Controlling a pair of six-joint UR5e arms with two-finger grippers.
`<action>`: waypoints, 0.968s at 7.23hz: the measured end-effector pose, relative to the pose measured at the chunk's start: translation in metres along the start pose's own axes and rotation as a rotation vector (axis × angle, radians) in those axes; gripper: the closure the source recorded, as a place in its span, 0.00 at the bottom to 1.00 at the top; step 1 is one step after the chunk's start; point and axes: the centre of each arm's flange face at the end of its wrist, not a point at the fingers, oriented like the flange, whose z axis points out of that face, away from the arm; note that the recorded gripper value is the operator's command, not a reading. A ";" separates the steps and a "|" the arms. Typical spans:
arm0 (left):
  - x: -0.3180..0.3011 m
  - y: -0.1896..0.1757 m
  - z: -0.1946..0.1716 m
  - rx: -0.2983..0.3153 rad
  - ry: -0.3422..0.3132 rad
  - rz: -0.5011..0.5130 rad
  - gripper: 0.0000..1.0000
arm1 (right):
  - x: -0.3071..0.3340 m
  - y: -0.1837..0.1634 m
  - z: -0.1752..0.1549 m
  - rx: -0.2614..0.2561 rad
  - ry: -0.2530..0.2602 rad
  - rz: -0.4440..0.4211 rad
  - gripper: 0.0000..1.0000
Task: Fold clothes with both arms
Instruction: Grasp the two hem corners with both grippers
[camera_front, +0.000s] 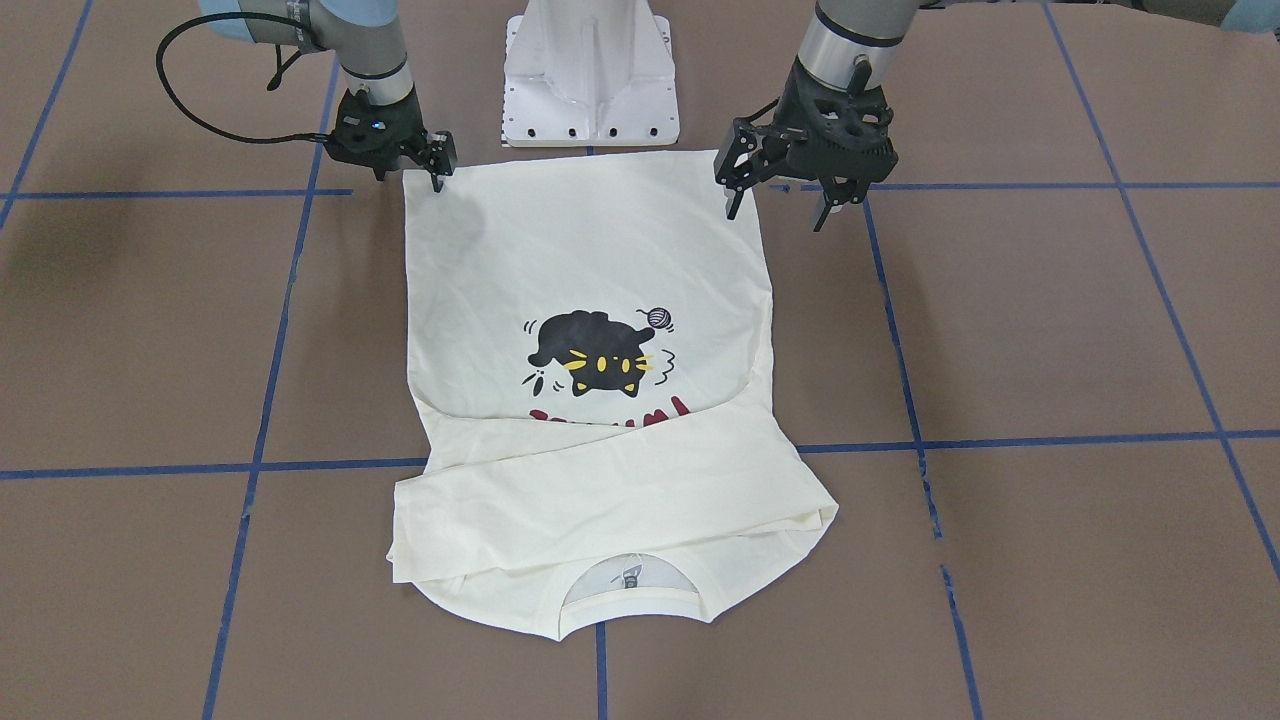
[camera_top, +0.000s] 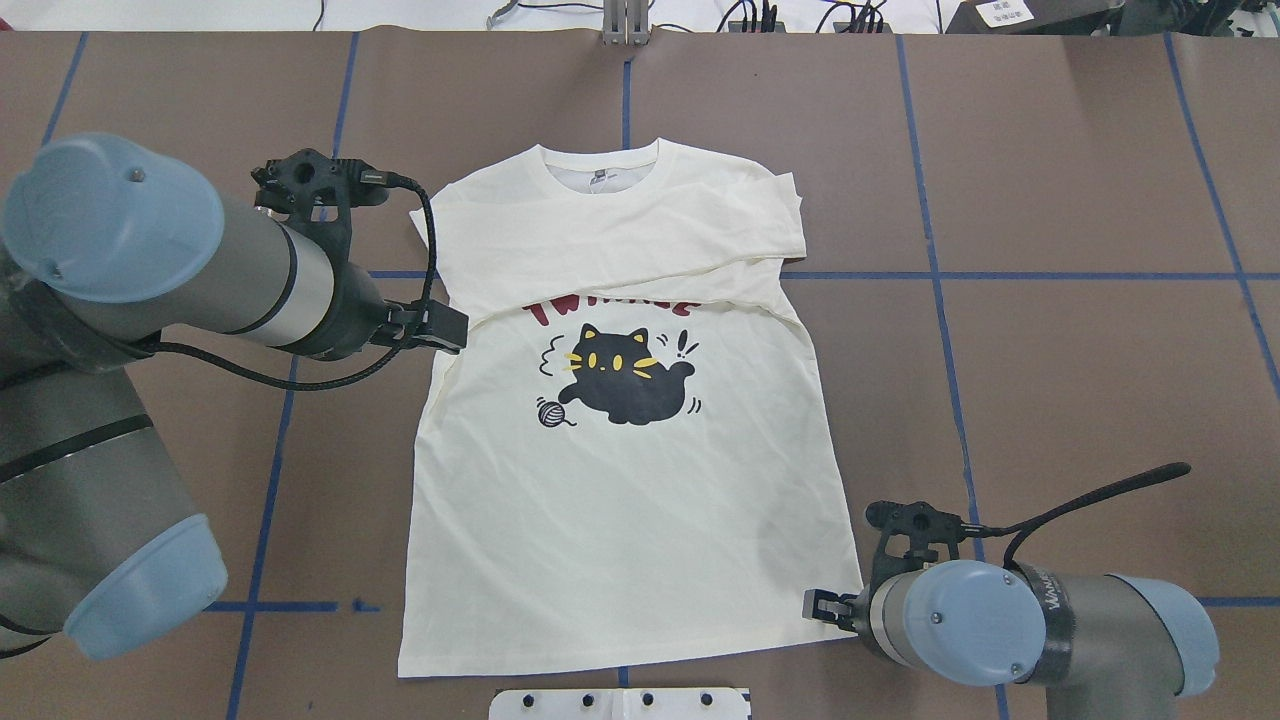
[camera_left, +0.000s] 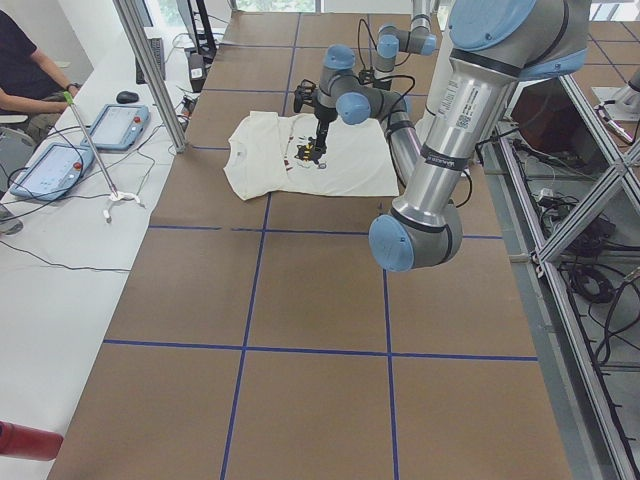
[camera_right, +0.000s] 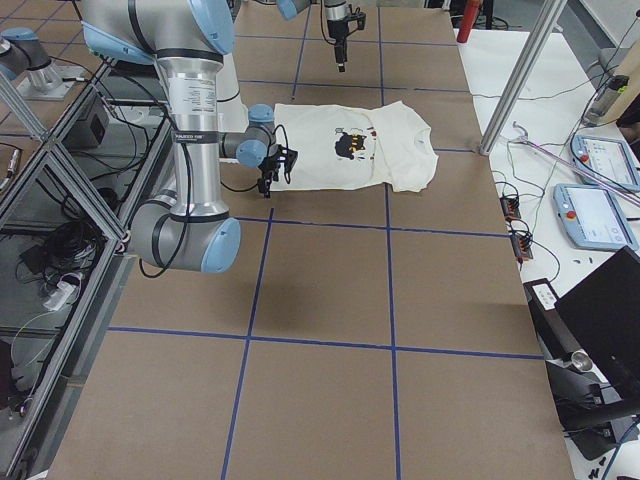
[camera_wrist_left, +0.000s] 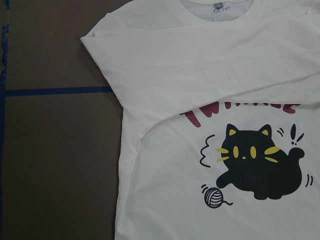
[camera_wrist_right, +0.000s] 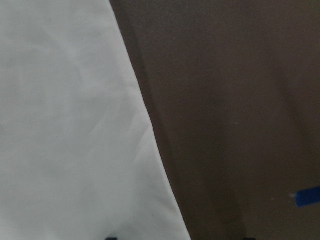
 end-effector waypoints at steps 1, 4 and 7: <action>0.000 0.000 0.000 0.000 0.000 0.000 0.01 | -0.001 0.000 0.000 -0.001 -0.001 0.001 0.61; 0.000 0.000 0.000 -0.001 -0.001 0.001 0.01 | -0.001 0.000 -0.001 -0.002 -0.002 0.002 0.73; -0.002 0.000 0.002 -0.002 -0.004 0.000 0.01 | -0.006 0.002 -0.012 -0.010 -0.027 0.001 0.74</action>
